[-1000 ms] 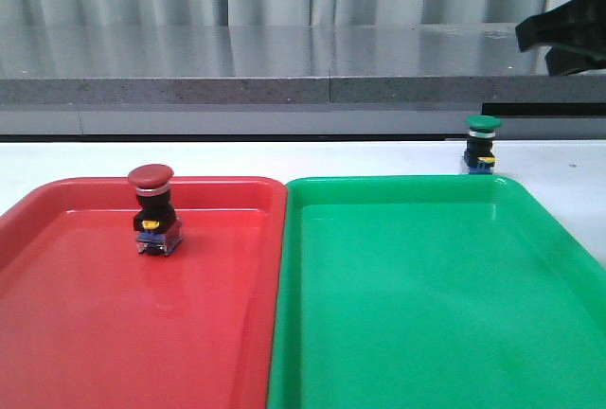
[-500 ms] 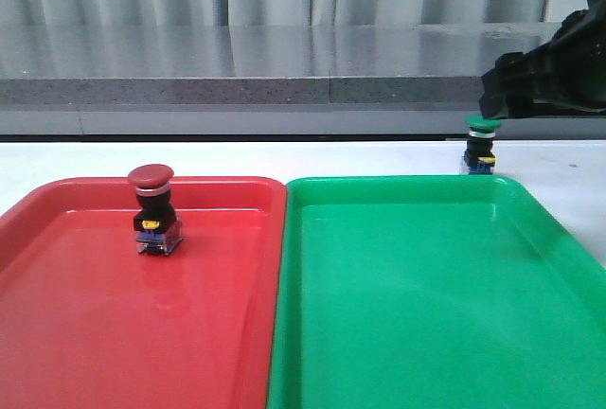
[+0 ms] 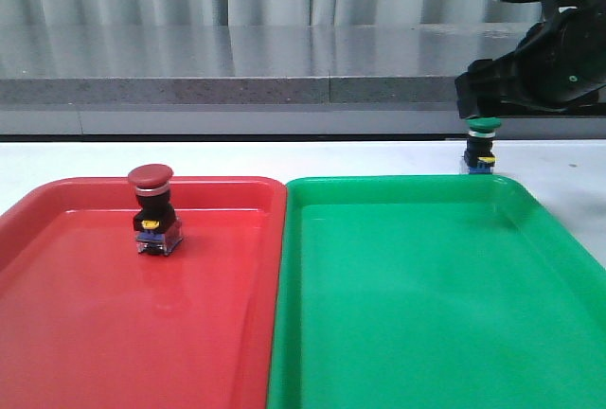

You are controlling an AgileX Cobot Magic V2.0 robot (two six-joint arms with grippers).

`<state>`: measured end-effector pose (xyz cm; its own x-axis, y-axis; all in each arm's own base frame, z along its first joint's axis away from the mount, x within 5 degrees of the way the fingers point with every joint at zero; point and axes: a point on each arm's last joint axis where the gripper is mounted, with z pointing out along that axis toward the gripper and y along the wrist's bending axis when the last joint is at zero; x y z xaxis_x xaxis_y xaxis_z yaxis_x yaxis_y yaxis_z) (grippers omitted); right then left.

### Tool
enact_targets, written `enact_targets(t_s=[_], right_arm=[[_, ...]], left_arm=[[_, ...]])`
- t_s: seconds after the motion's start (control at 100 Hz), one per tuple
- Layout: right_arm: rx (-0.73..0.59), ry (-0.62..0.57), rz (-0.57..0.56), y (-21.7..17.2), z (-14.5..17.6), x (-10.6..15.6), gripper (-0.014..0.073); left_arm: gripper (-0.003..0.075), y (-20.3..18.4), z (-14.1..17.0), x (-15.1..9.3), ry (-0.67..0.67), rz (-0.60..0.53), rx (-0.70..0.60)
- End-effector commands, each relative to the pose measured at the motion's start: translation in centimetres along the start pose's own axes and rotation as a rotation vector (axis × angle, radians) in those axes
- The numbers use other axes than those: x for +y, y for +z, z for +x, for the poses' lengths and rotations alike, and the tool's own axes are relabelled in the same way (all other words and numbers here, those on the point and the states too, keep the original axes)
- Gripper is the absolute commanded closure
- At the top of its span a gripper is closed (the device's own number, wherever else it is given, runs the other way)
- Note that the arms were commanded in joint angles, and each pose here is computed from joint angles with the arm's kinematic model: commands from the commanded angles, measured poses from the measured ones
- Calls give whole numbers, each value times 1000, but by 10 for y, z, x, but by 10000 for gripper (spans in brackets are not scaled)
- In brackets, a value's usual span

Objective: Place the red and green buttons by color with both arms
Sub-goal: 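Move the right gripper down over the green button, then close the right gripper on the green button and lift it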

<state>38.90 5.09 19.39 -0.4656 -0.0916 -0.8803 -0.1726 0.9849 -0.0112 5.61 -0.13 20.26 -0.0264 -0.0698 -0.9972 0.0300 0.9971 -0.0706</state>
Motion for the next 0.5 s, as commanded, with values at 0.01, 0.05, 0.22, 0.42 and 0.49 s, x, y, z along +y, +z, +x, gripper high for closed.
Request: enact_targets(t_s=[0.01, 0.05, 0.22, 0.42, 0.49], right_arm=[[-120, -7, 0, -3, -32, -1, 2], [-107, -7, 2, 2, -32, -1, 2], [-84, -8, 9, 17, -37, -3, 2], [-49, -7, 13, 30, -32, -4, 4], [-46, -7, 13, 31, -32, -4, 4]], left_arm=[[739, -2, 0, -1, -13, 14, -83], [739, -2, 0, -1, -13, 14, -83], [739, -2, 0, -1, -13, 14, -83], [739, -2, 0, -1, -13, 14, -83], [739, -2, 0, -1, -13, 14, -83]])
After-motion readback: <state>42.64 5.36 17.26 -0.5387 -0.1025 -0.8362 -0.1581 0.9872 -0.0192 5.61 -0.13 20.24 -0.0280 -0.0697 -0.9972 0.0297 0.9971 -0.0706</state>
